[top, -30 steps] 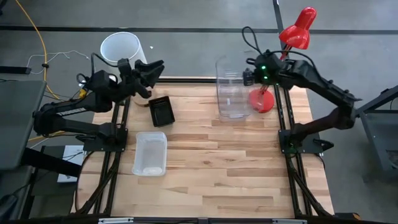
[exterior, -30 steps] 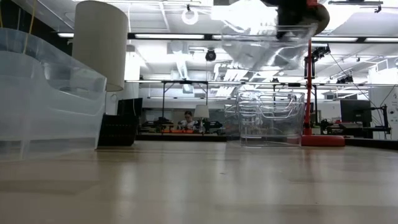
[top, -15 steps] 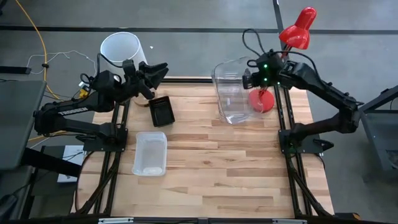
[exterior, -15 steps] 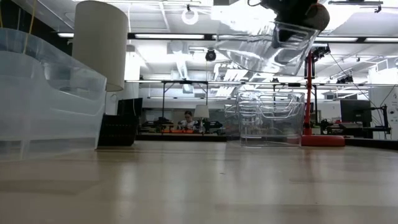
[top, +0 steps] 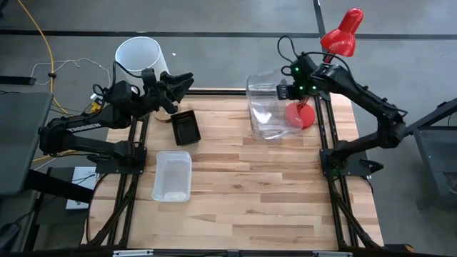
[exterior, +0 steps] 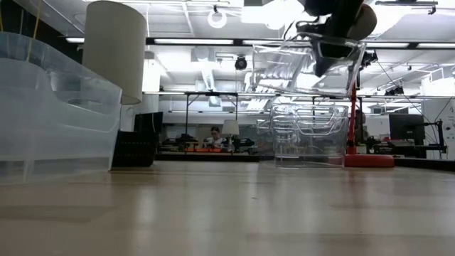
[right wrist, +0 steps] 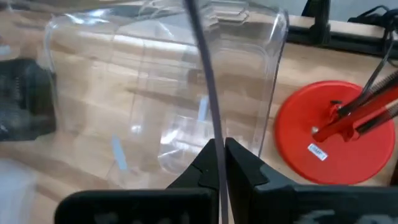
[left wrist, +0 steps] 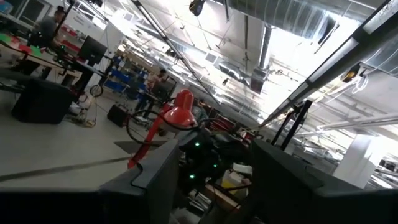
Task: Stack baskets by color
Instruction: Stack the left transparent bin on the transparent bins, then move the stacked white bins to the middle left of the table
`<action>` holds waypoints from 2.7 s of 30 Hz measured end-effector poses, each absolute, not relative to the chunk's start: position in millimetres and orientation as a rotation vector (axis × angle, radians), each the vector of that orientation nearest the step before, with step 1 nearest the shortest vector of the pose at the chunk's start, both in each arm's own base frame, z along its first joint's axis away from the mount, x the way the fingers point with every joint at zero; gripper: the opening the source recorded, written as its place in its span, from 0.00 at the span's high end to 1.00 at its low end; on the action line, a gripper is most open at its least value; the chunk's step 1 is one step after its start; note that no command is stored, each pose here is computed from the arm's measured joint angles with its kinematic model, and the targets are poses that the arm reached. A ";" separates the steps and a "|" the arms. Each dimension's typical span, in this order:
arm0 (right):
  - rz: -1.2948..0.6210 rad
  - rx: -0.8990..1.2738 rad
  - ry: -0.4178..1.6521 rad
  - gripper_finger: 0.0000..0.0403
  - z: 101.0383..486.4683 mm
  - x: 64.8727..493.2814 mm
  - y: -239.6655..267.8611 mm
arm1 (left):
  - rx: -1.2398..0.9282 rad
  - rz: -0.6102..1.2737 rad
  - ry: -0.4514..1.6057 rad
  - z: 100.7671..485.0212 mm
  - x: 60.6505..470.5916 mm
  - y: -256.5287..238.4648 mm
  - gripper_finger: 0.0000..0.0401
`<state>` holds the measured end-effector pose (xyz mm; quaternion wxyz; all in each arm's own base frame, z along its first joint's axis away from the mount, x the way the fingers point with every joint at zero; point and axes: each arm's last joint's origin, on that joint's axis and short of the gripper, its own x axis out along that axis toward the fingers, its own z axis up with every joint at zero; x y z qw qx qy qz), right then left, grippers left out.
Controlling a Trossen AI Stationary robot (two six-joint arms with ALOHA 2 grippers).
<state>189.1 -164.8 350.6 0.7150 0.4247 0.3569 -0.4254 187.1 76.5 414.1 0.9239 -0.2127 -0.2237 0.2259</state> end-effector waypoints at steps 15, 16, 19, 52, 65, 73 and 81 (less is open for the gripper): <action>-1.060 0.911 0.749 1.00 347.0 185.2 -183.1 | -0.457 0.430 -0.455 413.9 187.6 75.8 0.53; -1.062 0.910 0.751 1.00 346.9 185.1 -182.9 | -0.457 0.430 -0.455 413.9 187.6 75.8 0.53; -1.071 0.912 0.756 1.00 342.5 185.6 -183.2 | -0.457 0.430 -0.455 413.9 187.6 75.8 0.53; -0.959 1.050 0.863 0.83 308.5 186.0 -177.7 | -0.480 0.414 -0.457 413.9 187.8 75.5 0.53; -0.844 0.851 0.720 0.49 352.7 156.6 -141.8 | -0.479 0.412 -0.456 413.9 187.9 75.4 0.53; -0.644 0.695 0.679 0.48 362.9 143.1 -89.6 | -0.476 0.427 -0.415 410.1 189.0 75.9 0.53; -0.439 0.786 0.442 0.48 307.3 146.4 -51.1 | -0.483 0.443 -0.362 405.0 190.3 76.4 0.53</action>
